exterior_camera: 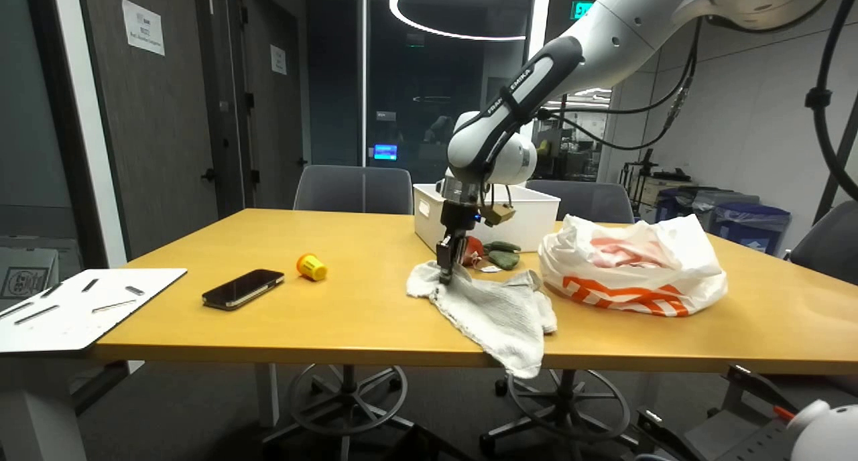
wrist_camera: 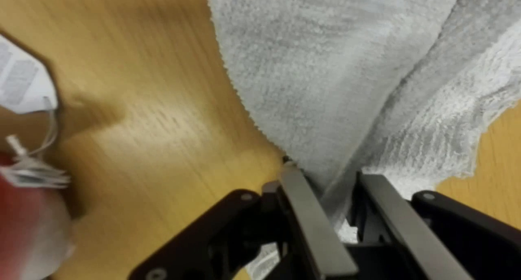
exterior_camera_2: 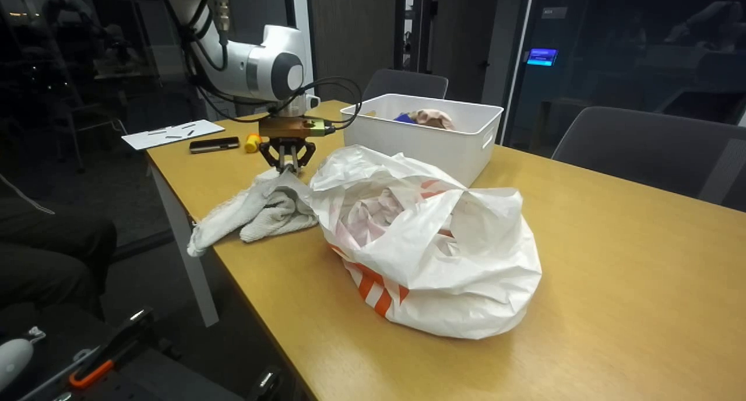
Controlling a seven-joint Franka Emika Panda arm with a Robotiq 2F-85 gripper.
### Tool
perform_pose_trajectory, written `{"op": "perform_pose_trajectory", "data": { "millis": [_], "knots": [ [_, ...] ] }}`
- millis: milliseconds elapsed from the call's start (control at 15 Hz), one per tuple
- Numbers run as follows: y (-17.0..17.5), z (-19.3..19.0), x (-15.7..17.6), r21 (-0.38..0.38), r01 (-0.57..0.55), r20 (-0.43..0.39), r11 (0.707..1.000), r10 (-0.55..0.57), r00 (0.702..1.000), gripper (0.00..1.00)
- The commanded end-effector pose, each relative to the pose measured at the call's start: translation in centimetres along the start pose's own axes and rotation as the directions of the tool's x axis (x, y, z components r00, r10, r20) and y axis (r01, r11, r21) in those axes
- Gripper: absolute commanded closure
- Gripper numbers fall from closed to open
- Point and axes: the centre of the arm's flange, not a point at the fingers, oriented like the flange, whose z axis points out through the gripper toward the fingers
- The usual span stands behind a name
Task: Put the towel and radish in the plastic bag.
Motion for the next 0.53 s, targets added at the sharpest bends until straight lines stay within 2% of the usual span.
{"op": "perform_pose_trajectory", "data": {
  "millis": [0,267,467],
  "knots": [
    [0.7,-6.2,-1.5,-0.099,-0.091,-0.039,0.991,0.088,0.995,1.00],
    [2.2,-11.0,-4.7,-0.156,-0.232,-0.051,0.960,0.227,0.973,0.99],
    [1.7,-13.5,-8.3,-0.167,-0.330,0.007,0.929,0.336,0.942,0.99]
  ]
}}
